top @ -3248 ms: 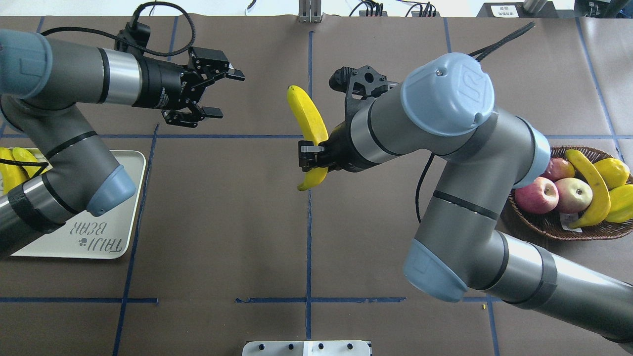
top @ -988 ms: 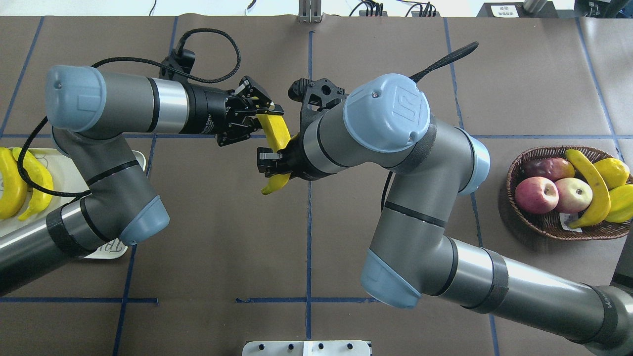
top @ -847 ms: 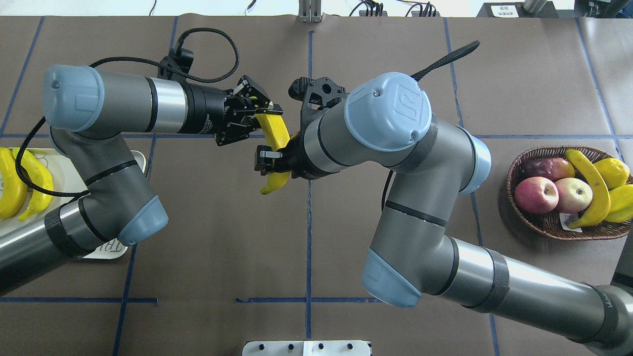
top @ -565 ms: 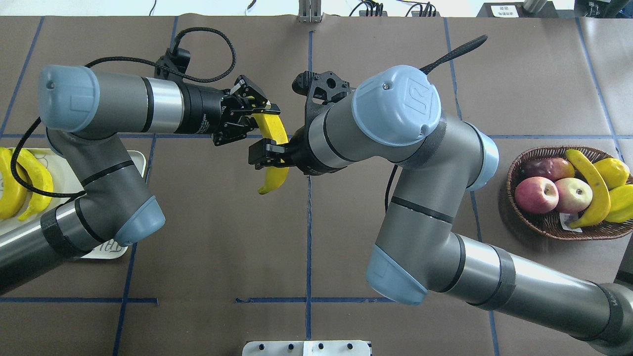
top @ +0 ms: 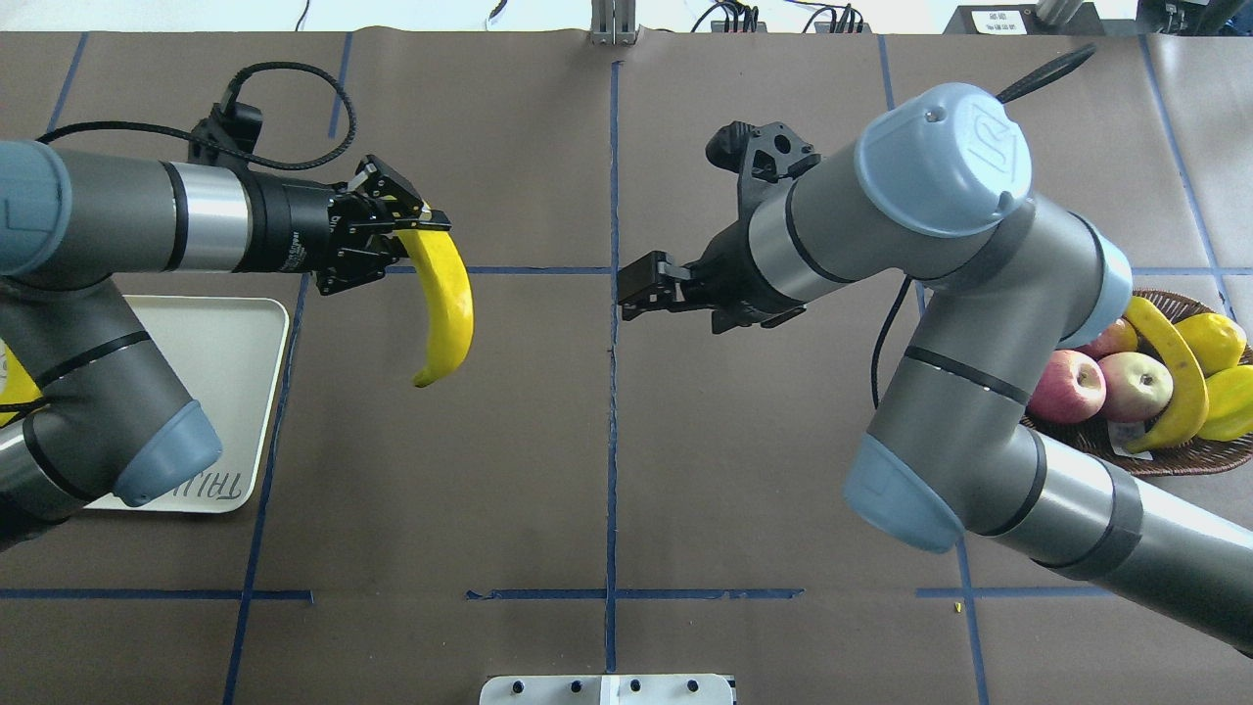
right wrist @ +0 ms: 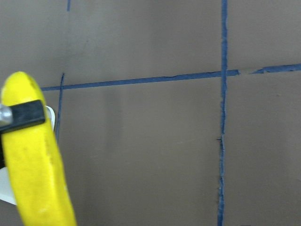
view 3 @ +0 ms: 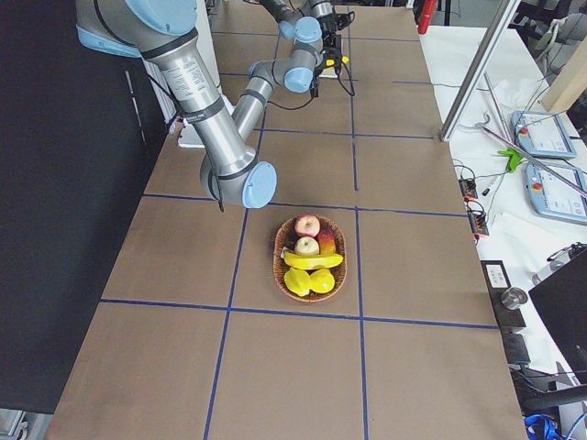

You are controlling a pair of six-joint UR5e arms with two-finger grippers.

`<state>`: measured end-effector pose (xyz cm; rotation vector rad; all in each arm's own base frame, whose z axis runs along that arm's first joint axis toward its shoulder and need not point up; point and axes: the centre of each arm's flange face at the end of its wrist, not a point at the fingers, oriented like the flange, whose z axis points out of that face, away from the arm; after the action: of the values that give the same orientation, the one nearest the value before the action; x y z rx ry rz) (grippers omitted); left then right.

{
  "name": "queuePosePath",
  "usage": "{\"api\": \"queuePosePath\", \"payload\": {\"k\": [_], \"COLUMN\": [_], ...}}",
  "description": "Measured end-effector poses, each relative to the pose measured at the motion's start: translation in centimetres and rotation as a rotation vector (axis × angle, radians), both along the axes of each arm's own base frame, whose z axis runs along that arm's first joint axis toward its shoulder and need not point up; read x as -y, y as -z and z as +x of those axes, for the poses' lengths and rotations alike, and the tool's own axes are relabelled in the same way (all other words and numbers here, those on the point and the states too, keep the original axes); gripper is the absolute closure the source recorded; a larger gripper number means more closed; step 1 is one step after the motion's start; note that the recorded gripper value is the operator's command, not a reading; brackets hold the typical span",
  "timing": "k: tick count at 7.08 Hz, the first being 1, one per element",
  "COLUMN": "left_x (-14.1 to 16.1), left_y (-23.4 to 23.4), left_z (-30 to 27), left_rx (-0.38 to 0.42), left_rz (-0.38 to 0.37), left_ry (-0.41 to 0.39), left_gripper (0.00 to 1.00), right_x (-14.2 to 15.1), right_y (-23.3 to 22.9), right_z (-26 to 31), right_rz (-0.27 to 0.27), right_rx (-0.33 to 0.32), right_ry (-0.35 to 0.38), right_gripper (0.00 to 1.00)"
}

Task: Transfer all bananas from basket to plate

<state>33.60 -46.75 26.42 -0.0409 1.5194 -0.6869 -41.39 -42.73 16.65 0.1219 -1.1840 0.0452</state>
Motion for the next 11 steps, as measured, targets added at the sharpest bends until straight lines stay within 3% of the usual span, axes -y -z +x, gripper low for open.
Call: {"api": "queuePosePath", "payload": {"k": [2,4,6,9,11], "left_x": [0.2,-1.4,-2.5,-2.7,-1.7], "left_y": [-7.3,-16.4,-22.8,-29.5,-31.7], "left_z": [-3.5,-7.2,-9.9,-11.5,-12.5], "left_rx": [0.149,0.274,0.389,0.506,0.549], "left_rz": [-0.027,-0.130,-0.163,-0.178,-0.166], "left_ry": [0.027,-0.005,-0.054,-0.087,-0.086], "left_gripper": [1.00,1.00,1.00,1.00,0.94], "right_x": [2.6,4.6,5.1,4.9,4.9], "right_y": [-5.8,-11.5,-16.7,-18.6,-18.6], "right_z": [4.7,11.0,15.3,16.9,17.0], "right_rz": [0.001,0.027,0.073,0.101,0.104], "right_rx": [-0.065,-0.106,-0.152,-0.168,-0.168], "right_ry": [0.023,0.063,0.105,0.126,0.127], "right_gripper": [0.00,0.00,0.00,0.00,0.00]}}
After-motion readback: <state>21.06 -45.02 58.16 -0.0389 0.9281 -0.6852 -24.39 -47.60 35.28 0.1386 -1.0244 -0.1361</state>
